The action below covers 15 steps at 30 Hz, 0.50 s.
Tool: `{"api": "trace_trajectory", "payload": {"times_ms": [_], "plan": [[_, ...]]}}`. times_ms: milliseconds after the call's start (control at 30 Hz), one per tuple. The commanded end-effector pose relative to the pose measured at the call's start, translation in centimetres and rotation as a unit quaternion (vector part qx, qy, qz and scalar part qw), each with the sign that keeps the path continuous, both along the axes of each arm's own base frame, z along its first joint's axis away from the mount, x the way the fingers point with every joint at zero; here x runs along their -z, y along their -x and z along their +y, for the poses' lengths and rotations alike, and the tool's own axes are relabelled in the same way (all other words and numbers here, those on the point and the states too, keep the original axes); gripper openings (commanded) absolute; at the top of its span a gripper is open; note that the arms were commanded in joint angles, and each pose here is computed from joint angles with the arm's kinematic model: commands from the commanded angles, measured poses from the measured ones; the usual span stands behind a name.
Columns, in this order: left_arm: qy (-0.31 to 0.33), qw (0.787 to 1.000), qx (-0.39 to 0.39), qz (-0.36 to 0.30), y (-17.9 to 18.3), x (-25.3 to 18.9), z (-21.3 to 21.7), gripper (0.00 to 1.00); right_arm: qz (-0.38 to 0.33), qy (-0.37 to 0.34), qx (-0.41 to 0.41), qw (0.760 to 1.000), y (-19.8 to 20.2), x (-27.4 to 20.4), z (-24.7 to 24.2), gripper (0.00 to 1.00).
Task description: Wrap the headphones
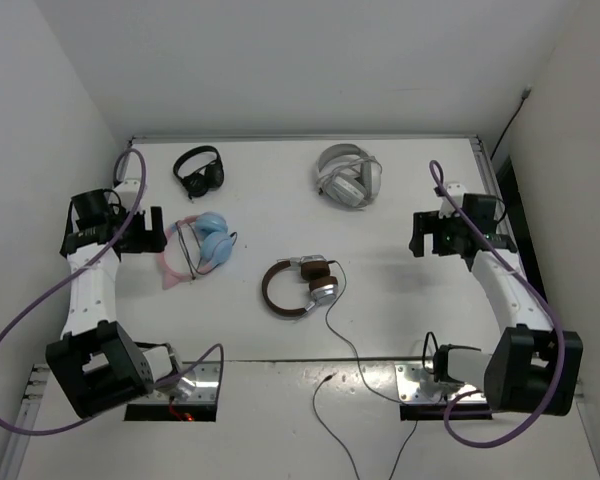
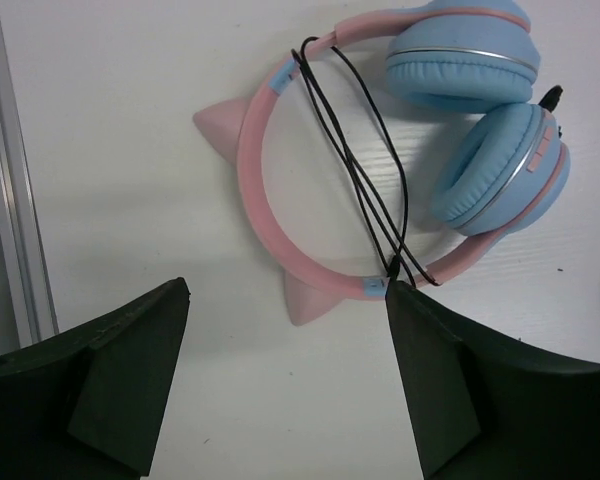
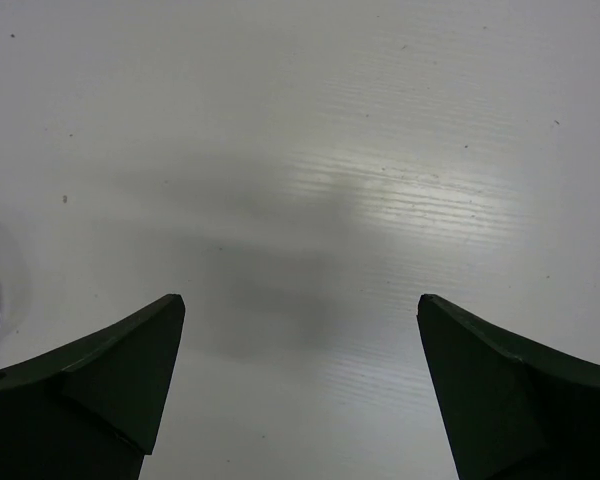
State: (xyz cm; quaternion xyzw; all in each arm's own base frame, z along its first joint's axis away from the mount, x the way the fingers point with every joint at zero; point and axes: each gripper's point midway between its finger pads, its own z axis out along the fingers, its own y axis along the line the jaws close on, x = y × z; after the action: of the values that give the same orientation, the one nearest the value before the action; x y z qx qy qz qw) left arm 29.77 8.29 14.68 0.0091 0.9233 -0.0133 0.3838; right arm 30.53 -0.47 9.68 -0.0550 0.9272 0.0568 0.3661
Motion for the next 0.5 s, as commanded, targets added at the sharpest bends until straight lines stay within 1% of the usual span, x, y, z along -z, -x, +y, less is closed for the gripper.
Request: {"api": "trace_trajectory", "payload": {"times_ms": [0, 67, 100, 133, 167, 200, 233, 267, 300, 333, 367, 433, 467], "plan": [[-0.01, 0.998, 0.028, -0.056, -0.5, -3.1, -1.1, 0.85, -0.017, -0.008, -0.022, 1.0, 0.0, -1.5, 0.9, 1.0], [-0.003, 0.996, 0.047, -0.079, -0.9, -4.8, -2.7, 0.85, -0.025, -0.018, -0.025, 0.999, 0.2, -2.2, 1.3, 1.0], [0.001, 0.995, 0.048, -0.082, -0.9, -5.1, -3.4, 0.83, -0.029, -0.022, -0.02, 0.999, 0.3, -2.5, 1.4, 1.0], [0.026, 0.994, 0.044, -0.095, -1.4, -5.8, -5.2, 0.8, -0.03, -0.032, -0.019, 0.999, 0.4, -2.4, 1.7, 1.0], [0.031, 0.994, 0.033, -0.101, -1.3, -6.1, -5.8, 0.77, -0.039, -0.035, -0.015, 0.999, 0.4, -2.9, 1.7, 1.0], [0.038, 0.993, 0.03, -0.106, -1.4, -6.3, -6.7, 0.7, -0.038, -0.039, -0.011, 0.998, 0.7, -2.8, 1.8, 1.0], [0.046, 0.991, 0.046, -0.114, -1.9, -6.7, -8.8, 0.7, -0.034, -0.039, -0.006, 0.999, 0.9, -2.4, 1.5, 1.0], [0.059, 0.992, 0.021, -0.114, -1.9, -6.6, -9.5, 0.7, -0.046, -0.046, -0.005, 0.998, 0.7, -3.0, 1.8, 1.0], [0.065, 0.991, 0.026, -0.116, -2.0, -6.8, -10.6, 0.7, -0.047, -0.049, -0.002, 0.998, 1.0, -3.1, 1.8, 1.0], [0.076, 0.989, 0.04, -0.117, -2.0, -6.7, -12.0, 0.71, -0.047, -0.049, 0.002, 0.998, 0.9, -3.1, 1.5, 1.0], [0.084, 0.987, 0.072, -0.118, -1.8, -6.9, -14.3, 0.71, -0.047, -0.049, 0.002, 0.998, 1.2, -2.9, 1.6, 1.0], [0.114, 0.983, 0.106, -0.097, -1.3, -5.7, -17.4, 0.69, -0.042, -0.05, 0.003, 0.998, 1.4, -2.8, 1.6, 1.0], [0.129, 0.981, 0.121, -0.08, -0.5, -5.0, -19.9, 0.68, -0.042, -0.043, 0.009, 0.998, 1.3, -2.7, 1.3, 1.0]]}}
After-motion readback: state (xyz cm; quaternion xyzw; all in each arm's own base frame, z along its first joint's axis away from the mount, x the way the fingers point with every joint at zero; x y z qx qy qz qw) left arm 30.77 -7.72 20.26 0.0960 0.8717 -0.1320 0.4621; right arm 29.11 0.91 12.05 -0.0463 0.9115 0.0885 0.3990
